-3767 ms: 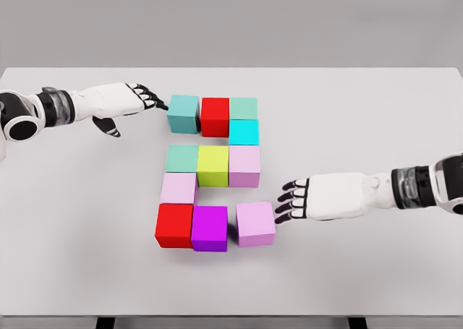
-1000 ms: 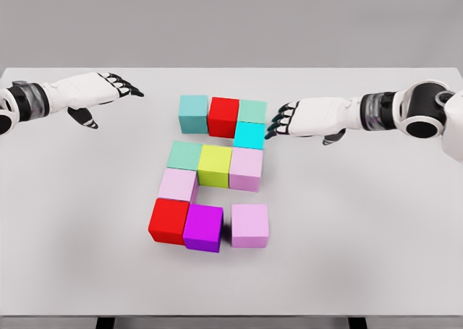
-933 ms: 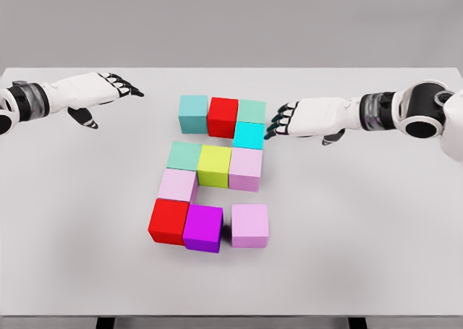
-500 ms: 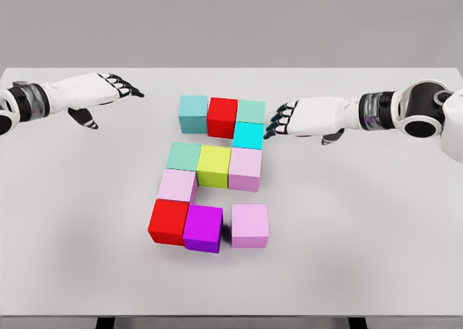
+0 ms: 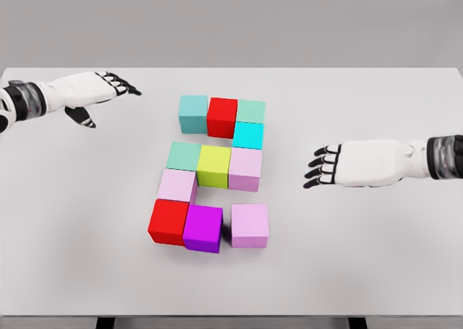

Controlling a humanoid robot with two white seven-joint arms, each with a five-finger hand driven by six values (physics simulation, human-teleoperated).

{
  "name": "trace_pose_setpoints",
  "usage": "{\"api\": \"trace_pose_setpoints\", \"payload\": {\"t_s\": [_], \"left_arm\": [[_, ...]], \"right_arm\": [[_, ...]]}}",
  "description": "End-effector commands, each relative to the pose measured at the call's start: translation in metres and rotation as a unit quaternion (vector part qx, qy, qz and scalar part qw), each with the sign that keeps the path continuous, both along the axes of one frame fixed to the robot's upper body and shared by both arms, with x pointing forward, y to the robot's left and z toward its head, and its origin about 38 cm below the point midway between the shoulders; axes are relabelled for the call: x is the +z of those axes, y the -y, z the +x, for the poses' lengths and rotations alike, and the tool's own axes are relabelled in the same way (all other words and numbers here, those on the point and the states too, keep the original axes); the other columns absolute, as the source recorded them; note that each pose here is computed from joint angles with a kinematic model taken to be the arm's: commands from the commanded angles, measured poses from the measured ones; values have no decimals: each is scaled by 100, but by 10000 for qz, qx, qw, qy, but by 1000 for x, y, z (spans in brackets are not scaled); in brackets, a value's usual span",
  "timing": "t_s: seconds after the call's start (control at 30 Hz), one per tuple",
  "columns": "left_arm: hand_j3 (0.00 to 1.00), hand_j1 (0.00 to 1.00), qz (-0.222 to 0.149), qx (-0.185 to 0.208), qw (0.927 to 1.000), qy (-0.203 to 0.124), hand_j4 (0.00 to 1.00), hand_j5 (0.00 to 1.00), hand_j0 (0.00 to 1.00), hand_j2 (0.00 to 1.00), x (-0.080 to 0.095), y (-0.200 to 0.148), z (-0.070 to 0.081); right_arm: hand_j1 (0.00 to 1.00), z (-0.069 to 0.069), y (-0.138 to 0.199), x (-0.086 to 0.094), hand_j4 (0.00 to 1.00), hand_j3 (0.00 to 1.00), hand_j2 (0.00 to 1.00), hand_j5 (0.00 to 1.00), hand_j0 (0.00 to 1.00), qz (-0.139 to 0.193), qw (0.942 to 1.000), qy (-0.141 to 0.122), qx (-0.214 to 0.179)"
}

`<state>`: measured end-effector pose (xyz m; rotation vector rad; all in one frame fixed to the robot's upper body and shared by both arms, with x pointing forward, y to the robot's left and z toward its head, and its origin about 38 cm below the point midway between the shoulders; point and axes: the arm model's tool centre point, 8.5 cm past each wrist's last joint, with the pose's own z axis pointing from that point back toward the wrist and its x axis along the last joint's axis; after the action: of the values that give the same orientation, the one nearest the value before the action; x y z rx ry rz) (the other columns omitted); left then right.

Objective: Assemble the squares on the desktop into the number 2

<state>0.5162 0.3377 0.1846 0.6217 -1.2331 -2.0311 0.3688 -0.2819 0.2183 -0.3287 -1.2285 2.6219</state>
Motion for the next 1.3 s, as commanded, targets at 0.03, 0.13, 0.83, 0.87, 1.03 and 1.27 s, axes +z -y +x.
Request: {"api": "trace_pose_setpoints", "payload": {"t_s": [0.03, 0.13, 0.83, 0.87, 1.03, 1.27], "left_arm": [[100, 100, -43, 48, 10000, 62, 100, 100, 100, 100, 5, -3, 1], [100, 100, -31, 168, 9998, 81, 100, 100, 100, 100, 7, -15, -1], [100, 100, -94, 787, 9968, 94, 100, 100, 100, 100, 9, -71, -14], [100, 100, -108, 792, 9967, 111, 100, 100, 100, 100, 10, -71, -14], [100, 100, -107, 793, 9967, 103, 100, 100, 100, 100, 9, -71, -14], [100, 100, -85, 840, 9963, 126, 100, 100, 100, 100, 13, -77, -15]], "right_arm": [[100, -14, -4, -12, 100, 100, 100, 100, 100, 34, 9996, -230, 127], [100, -17, -21, -22, 100, 100, 100, 100, 100, 92, 9987, -365, 330], [100, -18, -45, -40, 100, 100, 100, 100, 100, -436, 9956, -337, 758], [100, -19, -47, -41, 100, 100, 100, 100, 100, -424, 9955, -344, 778], [100, -17, -57, -40, 100, 100, 100, 100, 100, -348, 9951, -310, 876], [100, -18, -67, -42, 100, 100, 100, 100, 100, -294, 9941, -326, 990]]}}
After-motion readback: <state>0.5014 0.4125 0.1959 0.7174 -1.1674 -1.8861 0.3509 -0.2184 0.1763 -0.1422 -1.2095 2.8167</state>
